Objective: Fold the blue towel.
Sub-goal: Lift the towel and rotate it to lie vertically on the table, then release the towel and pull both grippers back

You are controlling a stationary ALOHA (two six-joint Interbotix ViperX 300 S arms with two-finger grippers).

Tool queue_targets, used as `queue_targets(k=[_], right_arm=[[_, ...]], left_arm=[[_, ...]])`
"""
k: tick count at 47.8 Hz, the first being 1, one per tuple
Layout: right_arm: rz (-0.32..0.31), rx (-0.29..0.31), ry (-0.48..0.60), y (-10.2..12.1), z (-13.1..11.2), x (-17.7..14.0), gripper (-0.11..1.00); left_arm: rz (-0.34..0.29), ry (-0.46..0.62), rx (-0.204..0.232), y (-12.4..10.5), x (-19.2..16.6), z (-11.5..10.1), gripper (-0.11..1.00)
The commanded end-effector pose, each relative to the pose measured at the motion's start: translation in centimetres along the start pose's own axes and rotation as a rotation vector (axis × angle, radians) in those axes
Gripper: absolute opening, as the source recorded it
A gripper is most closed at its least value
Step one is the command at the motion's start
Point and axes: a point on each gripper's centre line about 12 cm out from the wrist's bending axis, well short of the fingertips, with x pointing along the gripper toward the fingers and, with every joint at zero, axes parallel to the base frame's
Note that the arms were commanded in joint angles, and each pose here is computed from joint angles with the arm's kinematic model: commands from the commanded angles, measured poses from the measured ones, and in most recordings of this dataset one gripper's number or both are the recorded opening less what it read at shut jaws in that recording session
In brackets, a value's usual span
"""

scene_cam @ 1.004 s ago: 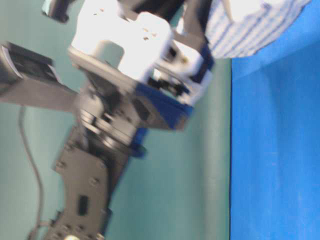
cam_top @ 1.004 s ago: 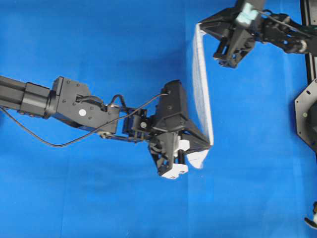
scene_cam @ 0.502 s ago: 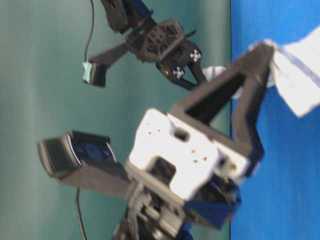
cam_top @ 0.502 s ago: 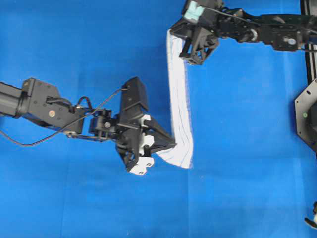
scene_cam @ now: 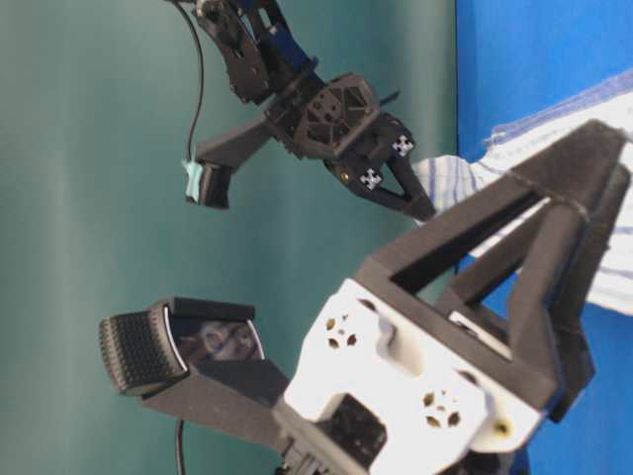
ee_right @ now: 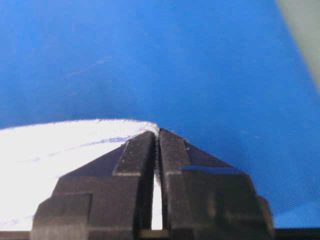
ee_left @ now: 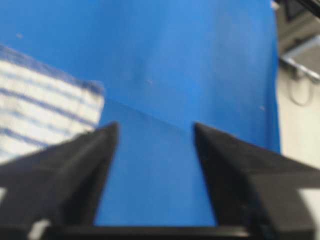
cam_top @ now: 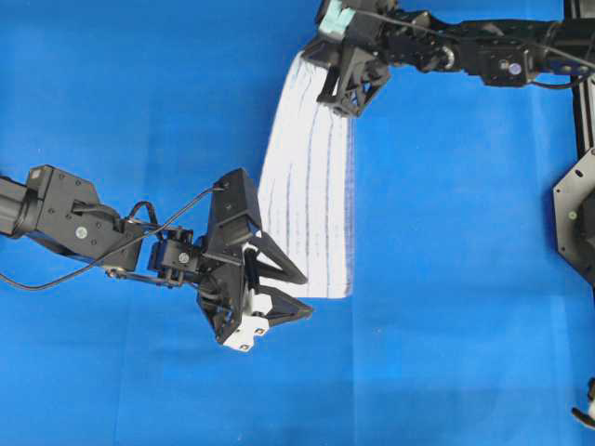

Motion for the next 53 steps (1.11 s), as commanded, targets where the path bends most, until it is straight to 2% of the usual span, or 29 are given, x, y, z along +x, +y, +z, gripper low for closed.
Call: queue_targets(k=[1, 3, 6, 15, 19, 30, 39, 47, 53], right_arm=[[0.01, -0.006, -0.033, 0.3, 1.6, -0.1, 0.05], [0.012, -0.009, -0.033, 0.4, 1.8, 0.0, 0.1], [0.015, -0.027, -0.034, 0.5, 1.9, 0.1, 0.24], [0.008, -0.068, -0.055, 0.5, 2.3, 0.2, 0.79], [-0.001, -0.076, -0.07, 0.4, 2.5, 0.2, 0.93], [-0.011, -0.088, -0.089, 0.1, 2.9, -0.2, 0.93], [-0.011, -0.091, -0.116, 0.0, 3.3, -2.3, 0.93], [-0.007, -0.08, -0.139, 0.0, 3.0, -5.2, 0.93], [0.011, -0.081, -0.144, 0.5, 2.3, -7.5, 0.93]], left_arm=[[-0.027, -0.03, 0.003, -1.0, -0.7, 1.1, 0.63], [-0.026, -0.028, 0.003, -1.0, -0.8, 1.1, 0.67], [-0.024, -0.026, 0.002, -1.0, -0.8, 1.0, 0.67], [-0.026, -0.028, 0.005, -1.0, -0.8, 1.1, 0.67], [-0.025, -0.027, 0.009, -1.0, -0.8, 1.1, 0.67], [-0.02, -0.025, 0.016, -0.8, -1.3, 1.0, 0.67], [0.004, -0.035, 0.038, 0.4, -3.0, 1.7, 0.67], [0.011, -0.089, 0.126, 0.8, -5.5, 3.5, 0.67], [0.031, -0.134, 0.221, 1.5, -7.3, 5.0, 0.67]])
